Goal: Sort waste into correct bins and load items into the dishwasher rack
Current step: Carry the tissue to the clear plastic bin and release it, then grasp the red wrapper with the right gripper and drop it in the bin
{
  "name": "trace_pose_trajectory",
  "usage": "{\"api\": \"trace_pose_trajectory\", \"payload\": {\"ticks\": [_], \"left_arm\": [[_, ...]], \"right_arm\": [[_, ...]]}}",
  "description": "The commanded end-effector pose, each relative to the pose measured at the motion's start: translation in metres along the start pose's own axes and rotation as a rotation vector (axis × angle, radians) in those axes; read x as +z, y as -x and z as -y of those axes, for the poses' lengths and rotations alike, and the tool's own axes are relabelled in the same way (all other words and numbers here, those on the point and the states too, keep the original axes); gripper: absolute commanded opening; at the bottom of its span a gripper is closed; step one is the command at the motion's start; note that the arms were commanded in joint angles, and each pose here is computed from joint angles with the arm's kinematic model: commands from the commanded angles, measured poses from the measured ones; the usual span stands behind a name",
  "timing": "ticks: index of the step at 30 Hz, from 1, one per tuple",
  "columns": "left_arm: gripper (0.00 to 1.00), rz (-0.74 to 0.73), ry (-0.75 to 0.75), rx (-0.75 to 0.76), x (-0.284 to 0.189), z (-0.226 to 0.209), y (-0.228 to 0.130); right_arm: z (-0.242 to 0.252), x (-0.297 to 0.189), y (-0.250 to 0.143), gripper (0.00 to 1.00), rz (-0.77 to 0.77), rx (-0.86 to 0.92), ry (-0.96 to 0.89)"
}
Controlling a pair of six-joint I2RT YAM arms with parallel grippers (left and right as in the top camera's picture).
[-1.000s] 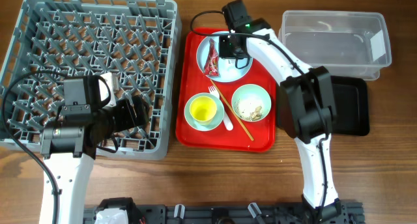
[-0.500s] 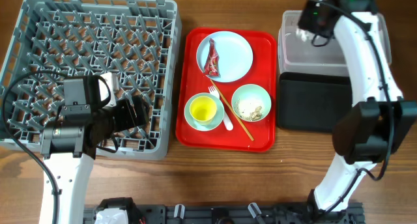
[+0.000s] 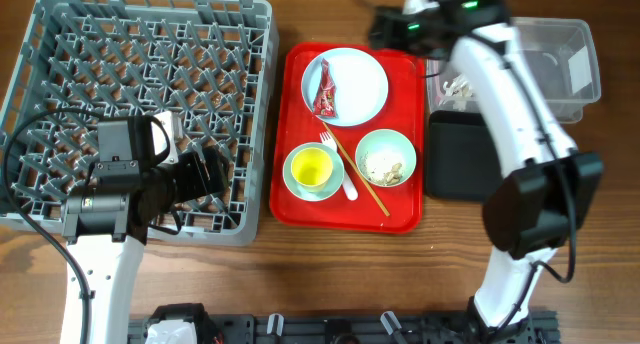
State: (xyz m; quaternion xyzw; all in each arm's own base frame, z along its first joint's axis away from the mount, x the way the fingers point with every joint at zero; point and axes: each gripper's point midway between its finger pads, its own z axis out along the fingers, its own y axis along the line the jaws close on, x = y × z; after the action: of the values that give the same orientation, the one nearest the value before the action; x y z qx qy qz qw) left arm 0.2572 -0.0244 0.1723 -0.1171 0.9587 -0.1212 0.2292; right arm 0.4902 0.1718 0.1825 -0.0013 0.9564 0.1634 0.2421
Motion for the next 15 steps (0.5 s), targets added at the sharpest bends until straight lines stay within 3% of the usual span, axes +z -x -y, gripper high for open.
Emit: {"api": "trace_pose_trajectory", "payload": {"ticks": [1,8,15], "left_arm": [[1.0,0.017,-0.019,-0.003,-0.004,0.005,0.006],[1.0,0.016,-0.019,-0.003,-0.004,0.005,0.006],[1.0,0.016,-0.019,-0.003,-0.004,0.005,0.006]], "right_arm": [[-0.029,0.036,-0.026,0.9,-0.045,-0.026,-0.037],[-0.06,0.097,-0.07,0.89,-0.084,0.023,-0.142],[-0.037,0.145,-0.101,0.81,-0.15,0.138,-0.236]]}}
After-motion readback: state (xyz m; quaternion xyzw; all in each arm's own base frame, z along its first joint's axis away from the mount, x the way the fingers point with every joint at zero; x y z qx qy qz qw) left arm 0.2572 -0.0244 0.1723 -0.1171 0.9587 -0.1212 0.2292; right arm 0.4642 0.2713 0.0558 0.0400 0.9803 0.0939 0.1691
